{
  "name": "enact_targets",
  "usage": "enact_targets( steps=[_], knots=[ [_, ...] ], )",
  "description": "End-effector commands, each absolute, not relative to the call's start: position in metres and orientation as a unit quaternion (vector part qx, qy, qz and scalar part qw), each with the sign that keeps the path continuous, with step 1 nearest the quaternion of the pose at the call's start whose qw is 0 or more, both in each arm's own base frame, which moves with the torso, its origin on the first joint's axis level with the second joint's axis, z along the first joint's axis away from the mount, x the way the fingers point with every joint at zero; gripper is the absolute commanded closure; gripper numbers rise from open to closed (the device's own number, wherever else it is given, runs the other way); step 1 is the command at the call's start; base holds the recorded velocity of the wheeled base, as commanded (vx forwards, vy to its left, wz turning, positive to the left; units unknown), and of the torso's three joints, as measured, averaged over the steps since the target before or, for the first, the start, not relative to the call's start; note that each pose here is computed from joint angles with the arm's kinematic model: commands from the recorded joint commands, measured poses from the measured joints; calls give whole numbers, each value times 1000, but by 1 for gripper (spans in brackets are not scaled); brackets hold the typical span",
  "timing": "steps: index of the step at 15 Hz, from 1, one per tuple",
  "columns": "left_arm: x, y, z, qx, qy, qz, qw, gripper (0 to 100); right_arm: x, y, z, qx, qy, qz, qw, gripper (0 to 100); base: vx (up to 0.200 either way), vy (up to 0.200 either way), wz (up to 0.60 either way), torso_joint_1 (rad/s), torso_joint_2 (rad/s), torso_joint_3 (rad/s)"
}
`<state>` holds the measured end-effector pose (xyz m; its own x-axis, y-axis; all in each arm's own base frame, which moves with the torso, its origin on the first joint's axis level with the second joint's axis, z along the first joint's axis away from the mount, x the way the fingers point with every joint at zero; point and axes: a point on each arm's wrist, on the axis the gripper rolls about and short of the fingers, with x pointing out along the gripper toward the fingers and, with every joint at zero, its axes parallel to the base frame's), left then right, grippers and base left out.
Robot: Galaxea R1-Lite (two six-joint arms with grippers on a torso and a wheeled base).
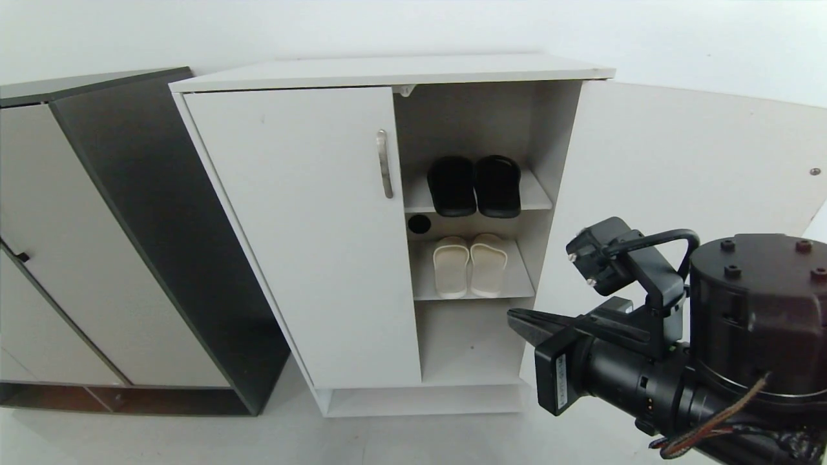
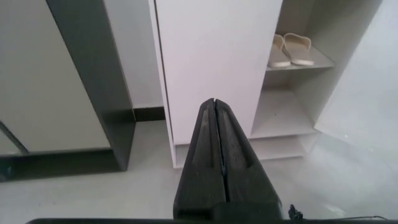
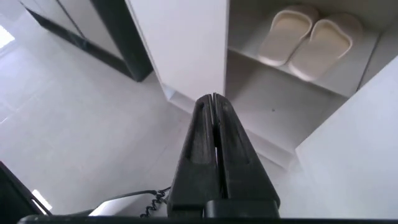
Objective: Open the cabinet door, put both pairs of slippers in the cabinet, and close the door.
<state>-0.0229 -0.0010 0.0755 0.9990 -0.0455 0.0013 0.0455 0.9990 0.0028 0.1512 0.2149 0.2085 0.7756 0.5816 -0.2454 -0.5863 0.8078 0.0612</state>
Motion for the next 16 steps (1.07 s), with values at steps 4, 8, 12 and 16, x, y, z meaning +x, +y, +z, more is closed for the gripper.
enact_targets(
  steps=[4,8,12,16],
  knots=[
    [-23,-1,75,2,0,-22,1000,100,155,219,198,-20,144,314,938,100,0,0,0,0,0,0],
    [-23,-1,75,1,0,-22,1000,100,157,220,191,-28,154,311,937,100,0,0,0,0,0,0],
    [-23,-1,75,1,0,-23,1000,100,159,222,187,-30,158,310,937,100,0,0,0,0,0,0],
    [-23,-1,75,1,0,-23,1000,100,159,222,187,-32,158,309,937,100,0,0,0,0,0,0]
  ],
)
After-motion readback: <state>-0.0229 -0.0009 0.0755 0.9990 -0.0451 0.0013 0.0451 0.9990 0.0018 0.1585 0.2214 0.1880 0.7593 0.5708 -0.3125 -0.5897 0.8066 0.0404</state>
